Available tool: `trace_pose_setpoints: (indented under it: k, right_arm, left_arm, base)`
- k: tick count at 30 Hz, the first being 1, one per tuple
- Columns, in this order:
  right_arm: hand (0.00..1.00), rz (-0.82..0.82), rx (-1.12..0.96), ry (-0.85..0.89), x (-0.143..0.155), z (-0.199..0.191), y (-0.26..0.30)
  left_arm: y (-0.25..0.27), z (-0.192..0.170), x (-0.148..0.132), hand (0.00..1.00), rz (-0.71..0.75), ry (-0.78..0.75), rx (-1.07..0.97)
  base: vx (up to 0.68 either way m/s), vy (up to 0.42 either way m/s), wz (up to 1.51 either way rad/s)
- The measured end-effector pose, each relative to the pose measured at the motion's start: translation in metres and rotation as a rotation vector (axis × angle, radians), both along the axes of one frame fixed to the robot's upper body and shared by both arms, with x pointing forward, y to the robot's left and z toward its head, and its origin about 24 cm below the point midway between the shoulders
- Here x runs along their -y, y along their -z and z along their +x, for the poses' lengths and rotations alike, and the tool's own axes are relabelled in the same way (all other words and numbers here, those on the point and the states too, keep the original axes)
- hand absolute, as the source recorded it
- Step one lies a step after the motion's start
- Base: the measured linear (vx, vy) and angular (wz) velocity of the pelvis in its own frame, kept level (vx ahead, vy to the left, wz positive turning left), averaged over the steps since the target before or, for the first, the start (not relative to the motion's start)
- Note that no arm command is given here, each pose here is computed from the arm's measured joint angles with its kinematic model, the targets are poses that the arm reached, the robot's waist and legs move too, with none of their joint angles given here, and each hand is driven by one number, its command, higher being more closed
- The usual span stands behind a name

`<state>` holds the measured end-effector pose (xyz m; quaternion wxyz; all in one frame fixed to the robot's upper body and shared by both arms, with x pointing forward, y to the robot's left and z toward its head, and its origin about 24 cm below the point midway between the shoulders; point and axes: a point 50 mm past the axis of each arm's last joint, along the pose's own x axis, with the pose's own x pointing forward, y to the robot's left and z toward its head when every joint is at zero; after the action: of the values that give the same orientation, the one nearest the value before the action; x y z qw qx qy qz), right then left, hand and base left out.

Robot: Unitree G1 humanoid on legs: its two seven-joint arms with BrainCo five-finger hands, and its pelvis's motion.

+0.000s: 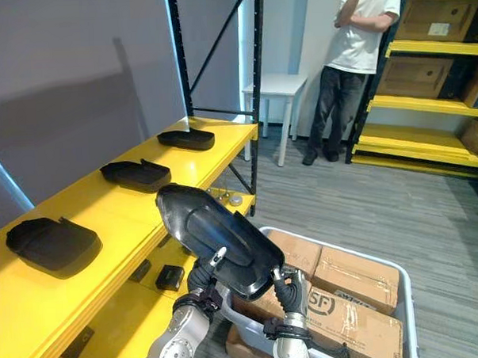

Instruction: Walk over and take plastic housings, then place them on the shelf

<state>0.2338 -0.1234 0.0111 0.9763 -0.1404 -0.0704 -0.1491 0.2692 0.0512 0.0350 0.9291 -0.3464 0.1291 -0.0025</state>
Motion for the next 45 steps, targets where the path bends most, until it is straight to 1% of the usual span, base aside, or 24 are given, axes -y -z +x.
trace_pose_setpoints:
  k: [2, 6, 10, 14, 15, 17, 19, 20, 22, 23, 24, 26, 27, 29, 31, 33, 34, 35, 37, 39, 40, 42, 43, 45]
  right_arm:
    - [1.00, 0.007, 0.051, -0.064, -0.013, -0.002, -0.005]
    - [1.00, 0.028, 0.128, -0.128, -0.024, -0.001, -0.014]
    - [1.00, 0.069, 0.249, -0.277, -0.048, -0.002, -0.032]
    - [1.00, 0.088, 0.288, -0.340, -0.055, -0.007, -0.037]
    - [0.00, 0.088, 0.310, -0.362, -0.056, -0.009, -0.042]
    - [0.00, 0.068, 0.336, -0.394, -0.059, -0.011, -0.044]
    - [0.00, 0.066, 0.343, -0.443, -0.067, -0.015, -0.044]
    - [0.00, 0.060, 0.335, -0.491, -0.073, -0.018, -0.043]
    - [0.00, 0.043, 0.299, -0.553, -0.081, -0.022, -0.036]
    - [0.00, 0.036, 0.279, -0.585, -0.085, -0.022, -0.034]
    - [0.00, 0.035, 0.272, -0.601, -0.088, -0.023, -0.033]
    - [0.00, 0.038, 0.227, -0.622, -0.094, -0.024, -0.028]
    - [0.00, 0.037, 0.225, -0.626, -0.095, -0.023, -0.029]
    - [0.00, 0.042, 0.212, -0.634, -0.098, -0.020, -0.031]
    - [0.00, 0.045, 0.191, -0.616, -0.096, -0.016, -0.031]
    - [0.00, 0.052, 0.148, -0.552, -0.082, -0.012, -0.026]
    - [0.00, 0.067, 0.123, -0.497, -0.071, -0.011, -0.024]
    - [0.00, 0.098, 0.093, -0.407, -0.049, -0.011, -0.021]
    - [0.00, 0.118, 0.071, -0.348, -0.029, -0.014, -0.019]
    - [0.00, 0.132, 0.039, -0.339, -0.013, -0.016, -0.017]
    - [0.00, 0.143, 0.030, -0.342, -0.010, -0.017, -0.017]
    - [0.00, 0.187, 0.008, -0.355, -0.004, -0.021, -0.017]
    - [0.00, 0.191, 0.005, -0.354, -0.002, -0.023, -0.017]
    - [0.00, 0.187, 0.006, -0.329, 0.013, -0.026, -0.018]
  left_arm:
    - [-0.002, 0.002, -0.008, 1.00, -0.080, -0.071, 0.009]
    - [-0.008, 0.000, -0.016, 1.00, -0.147, -0.132, 0.069]
    - [-0.022, -0.014, -0.039, 1.00, -0.245, -0.231, 0.184]
    - [-0.036, -0.025, -0.048, 1.00, -0.248, -0.257, 0.276]
    - [-0.043, -0.029, -0.052, 1.00, -0.233, -0.253, 0.326]
    - [-0.055, -0.035, -0.058, 1.00, -0.186, -0.250, 0.404]
    - [-0.058, -0.041, -0.068, 1.00, -0.154, -0.269, 0.437]
    - [-0.062, -0.047, -0.074, 1.00, -0.133, -0.275, 0.464]
    - [-0.073, -0.054, -0.077, 1.00, -0.081, -0.252, 0.536]
    - [-0.080, -0.057, -0.078, 1.00, -0.027, -0.223, 0.598]
    - [-0.083, -0.059, -0.078, 1.00, 0.001, -0.211, 0.622]
    - [-0.089, -0.060, -0.082, 1.00, 0.143, -0.184, 0.673]
    - [-0.091, -0.060, -0.084, 1.00, 0.179, -0.183, 0.687]
    - [-0.098, -0.057, -0.098, 1.00, 0.342, -0.200, 0.727]
    - [-0.100, -0.052, -0.112, 1.00, 0.424, -0.226, 0.713]
    - [-0.101, -0.041, -0.125, 1.00, 0.513, -0.251, 0.696]
    - [-0.102, -0.037, -0.132, 1.00, 0.543, -0.267, 0.689]
    - [-0.101, -0.034, -0.145, 1.00, 0.586, -0.297, 0.663]
    - [-0.098, -0.036, -0.157, 1.00, 0.636, -0.333, 0.625]
    - [-0.091, -0.045, -0.177, 1.00, 0.694, -0.410, 0.557]
    - [-0.089, -0.046, -0.180, 1.00, 0.702, -0.420, 0.543]
    - [-0.079, -0.052, -0.194, 1.00, 0.777, -0.457, 0.476]
    - [-0.076, -0.052, -0.196, 1.00, 0.789, -0.461, 0.459]
    - [-0.066, -0.051, -0.205, 1.00, 0.801, -0.466, 0.403]
  base:
    - [-0.04, -0.031, 0.10]
    - [-0.02, -0.031, 0.32]
    - [0.00, -0.031, 0.56]
    - [-0.01, 0.001, 1.20]
    - [0.03, 0.033, 1.61]
    - [0.04, 0.064, 1.70]
    - [0.04, 0.062, 0.91]
    - [0.02, 0.052, 0.82]
    - [0.01, 0.084, 0.94]
    - [0.02, 0.098, 0.65]
    - [0.06, 0.097, 0.66]
    - [0.08, 0.159, 0.86]
    - [0.13, 0.195, 1.02]
    - [0.15, 0.059, 0.94]
    - [0.10, -0.015, 1.01]
    - [0.05, -0.024, 1.03]
    - [0.04, -0.067, 1.23]
    - [0.05, -0.081, 1.18]
    - [0.06, -0.091, 0.67]
    - [0.10, -0.140, 0.19]
    - [0.08, -0.135, 0.01]
    - [0.08, -0.145, -0.14]
    - [0.08, -0.139, -0.08]
    - [0.06, -0.105, -0.02]
